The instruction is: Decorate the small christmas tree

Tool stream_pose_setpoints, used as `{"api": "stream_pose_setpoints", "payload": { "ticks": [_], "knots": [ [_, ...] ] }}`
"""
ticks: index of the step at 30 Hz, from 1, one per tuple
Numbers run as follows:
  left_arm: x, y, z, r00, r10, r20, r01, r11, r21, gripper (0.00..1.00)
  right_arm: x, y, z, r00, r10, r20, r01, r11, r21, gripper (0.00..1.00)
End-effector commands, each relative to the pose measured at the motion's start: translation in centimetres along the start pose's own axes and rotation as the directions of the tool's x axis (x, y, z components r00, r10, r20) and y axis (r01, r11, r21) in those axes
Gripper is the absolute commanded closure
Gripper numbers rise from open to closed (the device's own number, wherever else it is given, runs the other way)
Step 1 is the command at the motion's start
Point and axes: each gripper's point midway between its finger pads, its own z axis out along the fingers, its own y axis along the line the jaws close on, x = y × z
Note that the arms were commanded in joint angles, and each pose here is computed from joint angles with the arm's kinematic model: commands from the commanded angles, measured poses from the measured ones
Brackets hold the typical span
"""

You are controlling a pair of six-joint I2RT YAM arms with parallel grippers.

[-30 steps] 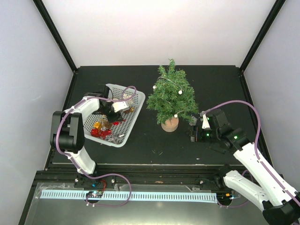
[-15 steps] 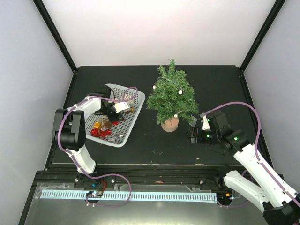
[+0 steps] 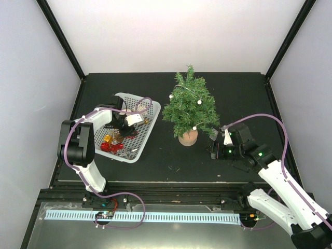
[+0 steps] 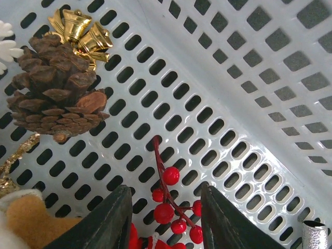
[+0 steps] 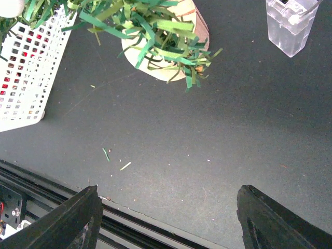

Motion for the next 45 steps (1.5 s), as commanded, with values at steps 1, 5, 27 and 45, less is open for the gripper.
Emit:
{"api": "stream_pose_setpoints", "payload": {
  "ticks": [1, 5, 27, 45],
  "knots": [
    [-0.4, -0.2, -0.3, 1.0, 0.018, 0.011, -0.018, 1.0, -0.011, 0.62, -0.1, 0.4, 0.0, 1.0, 0.002, 0.014, -0.002, 1.0, -0.027, 0.28],
    [0.0, -0.2, 0.1, 1.0, 0.013, -0.001, -0.013, 1.0, -0.006, 0.68, -0.1, 0.4, 0.0, 1.0, 0.001, 0.017, 0.0, 1.0, -0.029, 0.28],
    [-4.3, 0.4, -7.2, 0.993, 0.062, 0.102, -0.05, 0.992, -0.118, 0.93, -0.3, 0.1, -0.6, 0.999, 0.004, 0.04, -0.003, 1.0, -0.011, 0.28],
    [-13.0, -4.2, -20.1, 0.9, 0.202, 0.386, -0.133, 0.971, -0.198, 0.92, -2.1, -2.2, -3.2, 0.984, 0.048, 0.171, -0.072, 0.988, 0.137, 0.28]
  ]
}}
